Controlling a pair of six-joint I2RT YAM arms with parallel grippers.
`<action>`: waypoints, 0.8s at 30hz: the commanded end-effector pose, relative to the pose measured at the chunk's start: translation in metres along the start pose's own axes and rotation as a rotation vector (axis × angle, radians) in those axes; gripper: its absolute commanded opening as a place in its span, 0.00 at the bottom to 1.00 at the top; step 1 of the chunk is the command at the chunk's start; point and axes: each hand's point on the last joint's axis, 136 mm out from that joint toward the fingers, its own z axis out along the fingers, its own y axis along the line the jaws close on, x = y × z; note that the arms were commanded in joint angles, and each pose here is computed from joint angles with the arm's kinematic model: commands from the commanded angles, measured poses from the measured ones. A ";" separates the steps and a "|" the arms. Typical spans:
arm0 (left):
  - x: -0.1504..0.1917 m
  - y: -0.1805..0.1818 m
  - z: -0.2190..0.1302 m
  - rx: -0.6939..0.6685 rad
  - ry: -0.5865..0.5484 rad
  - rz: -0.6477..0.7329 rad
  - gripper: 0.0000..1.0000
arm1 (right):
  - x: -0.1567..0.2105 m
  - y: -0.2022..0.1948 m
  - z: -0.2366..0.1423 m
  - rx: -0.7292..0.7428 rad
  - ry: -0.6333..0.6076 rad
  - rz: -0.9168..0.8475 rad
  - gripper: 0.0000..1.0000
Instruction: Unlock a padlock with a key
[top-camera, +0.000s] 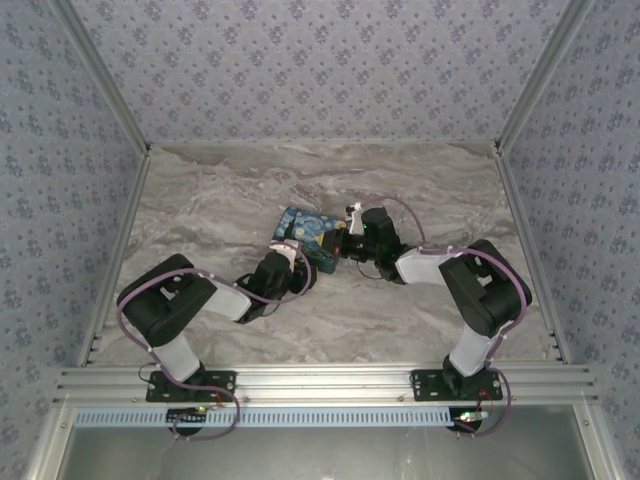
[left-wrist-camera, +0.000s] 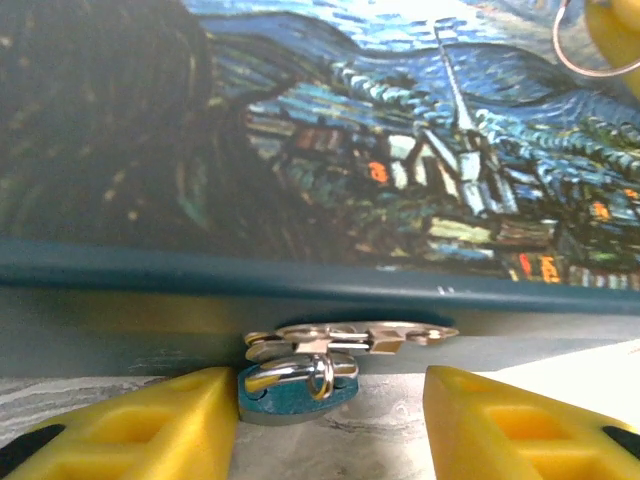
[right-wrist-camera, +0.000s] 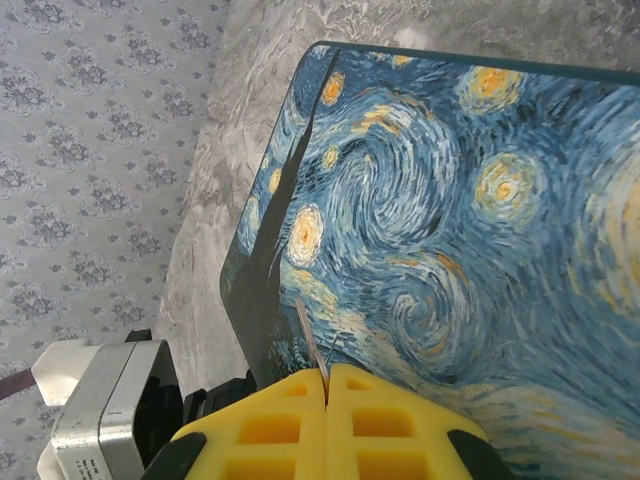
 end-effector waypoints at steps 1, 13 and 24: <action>0.018 0.012 0.007 -0.051 0.070 -0.007 0.49 | 0.045 -0.038 0.000 0.125 0.130 0.084 0.00; 0.014 0.006 0.008 -0.024 0.063 0.014 0.29 | 0.032 -0.022 -0.006 0.085 0.096 0.044 0.00; 0.007 0.001 0.001 -0.009 0.056 -0.004 0.25 | 0.016 0.001 -0.034 0.076 0.011 -0.066 0.00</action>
